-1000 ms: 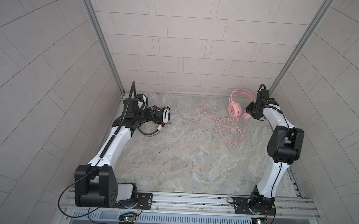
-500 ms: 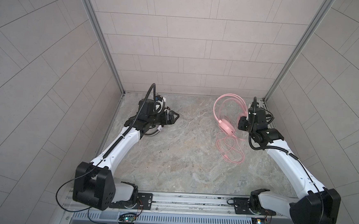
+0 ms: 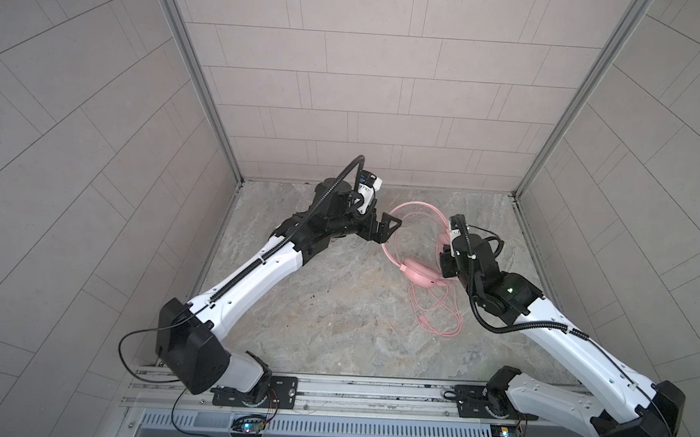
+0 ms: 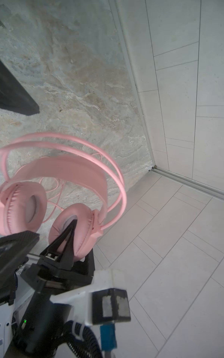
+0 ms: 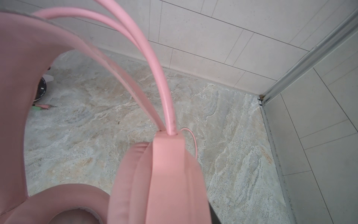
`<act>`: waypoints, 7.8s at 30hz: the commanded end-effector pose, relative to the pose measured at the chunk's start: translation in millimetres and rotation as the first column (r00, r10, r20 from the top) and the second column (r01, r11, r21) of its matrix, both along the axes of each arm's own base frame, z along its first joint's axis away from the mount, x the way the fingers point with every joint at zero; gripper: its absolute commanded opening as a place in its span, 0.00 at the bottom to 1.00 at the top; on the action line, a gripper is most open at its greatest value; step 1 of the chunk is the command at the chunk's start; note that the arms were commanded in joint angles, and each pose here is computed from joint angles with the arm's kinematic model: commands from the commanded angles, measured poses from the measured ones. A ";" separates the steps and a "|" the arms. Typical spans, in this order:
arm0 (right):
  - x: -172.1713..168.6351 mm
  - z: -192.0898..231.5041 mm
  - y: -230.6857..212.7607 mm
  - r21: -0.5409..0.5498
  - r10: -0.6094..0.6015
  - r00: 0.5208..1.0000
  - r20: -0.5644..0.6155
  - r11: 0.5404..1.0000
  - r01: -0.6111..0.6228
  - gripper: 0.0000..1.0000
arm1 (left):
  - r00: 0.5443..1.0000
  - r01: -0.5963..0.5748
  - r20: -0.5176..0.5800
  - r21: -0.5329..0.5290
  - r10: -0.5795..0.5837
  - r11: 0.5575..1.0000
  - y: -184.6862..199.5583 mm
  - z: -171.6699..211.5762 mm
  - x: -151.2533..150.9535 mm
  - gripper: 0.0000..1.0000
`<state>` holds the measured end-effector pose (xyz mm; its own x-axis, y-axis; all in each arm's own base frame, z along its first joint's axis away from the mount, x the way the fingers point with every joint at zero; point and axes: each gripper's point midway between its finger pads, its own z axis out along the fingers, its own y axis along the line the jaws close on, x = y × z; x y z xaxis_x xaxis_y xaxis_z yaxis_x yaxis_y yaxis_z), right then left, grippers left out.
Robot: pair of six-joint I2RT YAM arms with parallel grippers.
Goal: Wrap the headphones
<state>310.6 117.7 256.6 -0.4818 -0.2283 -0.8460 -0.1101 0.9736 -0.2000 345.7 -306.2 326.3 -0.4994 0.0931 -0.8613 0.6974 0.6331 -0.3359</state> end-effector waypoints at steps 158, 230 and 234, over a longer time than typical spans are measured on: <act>29.2 -55.5 -82.7 0.419 -0.137 0.967 -0.215 0.881 0.218 0.00 | 0.704 -0.670 -0.173 -0.485 0.689 0.562 333.2 187.2 105.4 0.00; 34.3 136.7 37.6 -0.076 0.163 0.981 -0.108 0.982 -0.172 0.00 | 0.923 0.228 -0.360 0.221 -0.138 0.948 -18.9 -109.4 -11.8 0.00; 47.2 125.6 20.4 -0.026 0.111 0.981 -0.158 0.993 -0.116 0.00 | 0.923 0.238 -0.354 0.213 -0.152 0.948 -21.0 -105.1 -15.9 0.00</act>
<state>354.7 149.2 381.2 -0.5443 -0.3735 -0.7512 -0.2892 0.9241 -0.2499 335.5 -313.6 195.5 -0.7275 0.4152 -0.5462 0.6575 0.6493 -0.3822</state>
